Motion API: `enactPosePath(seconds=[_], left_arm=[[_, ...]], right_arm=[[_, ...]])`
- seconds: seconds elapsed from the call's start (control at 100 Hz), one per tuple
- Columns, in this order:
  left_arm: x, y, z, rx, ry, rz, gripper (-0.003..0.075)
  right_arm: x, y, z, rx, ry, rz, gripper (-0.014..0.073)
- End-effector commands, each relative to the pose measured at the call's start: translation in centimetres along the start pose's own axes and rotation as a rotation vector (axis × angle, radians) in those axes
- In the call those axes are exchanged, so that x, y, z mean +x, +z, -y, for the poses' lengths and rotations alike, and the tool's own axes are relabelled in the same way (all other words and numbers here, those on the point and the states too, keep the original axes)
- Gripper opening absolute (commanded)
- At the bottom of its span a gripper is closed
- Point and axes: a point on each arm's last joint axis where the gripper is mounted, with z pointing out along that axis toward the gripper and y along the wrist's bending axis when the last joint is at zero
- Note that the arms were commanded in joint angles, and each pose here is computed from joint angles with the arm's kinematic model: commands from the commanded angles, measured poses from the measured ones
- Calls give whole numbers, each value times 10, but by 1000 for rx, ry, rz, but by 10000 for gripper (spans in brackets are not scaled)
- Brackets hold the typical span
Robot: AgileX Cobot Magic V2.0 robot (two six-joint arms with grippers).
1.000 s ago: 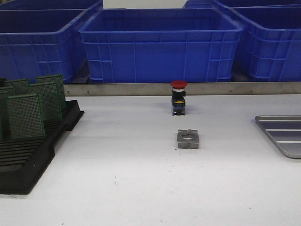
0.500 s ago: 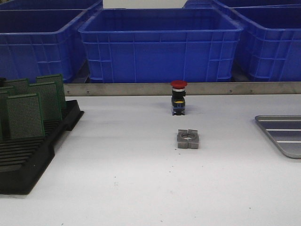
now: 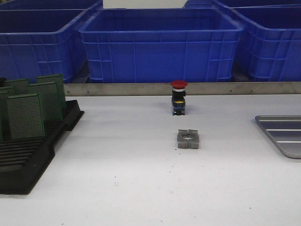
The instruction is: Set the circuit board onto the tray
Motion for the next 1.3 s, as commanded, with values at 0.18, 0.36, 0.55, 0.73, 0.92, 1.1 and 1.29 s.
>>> enactPosePath(seconds=[0.18, 0.36, 0.55, 0.73, 0.92, 1.1, 1.29], left_arm=[[-19, -9, 1, 22, -31, 150, 548], [-46, -7, -1, 46, 108, 122, 548], [-85, 14, 7, 218, 336, 27, 548], [-105, 50, 15, 440, 615, -104, 548], [-110, 92, 18, 530, 826, -114, 548], [-106, 121, 20, 601, 916, -129, 548], [-102, 139, 26, 650, 993, -142, 548]], right_arm=[[-7, -2, 0, -1, -14, 96, -68], [-7, -2, 0, -1, -14, 96, -68], [-7, -2, 0, -1, -14, 96, -68], [-7, -2, 0, -1, -14, 96, -68], [-7, -2, 0, -1, -14, 96, -68], [-7, -2, 0, -1, -14, 96, -68], [-7, -2, 0, -1, -14, 96, -68]])
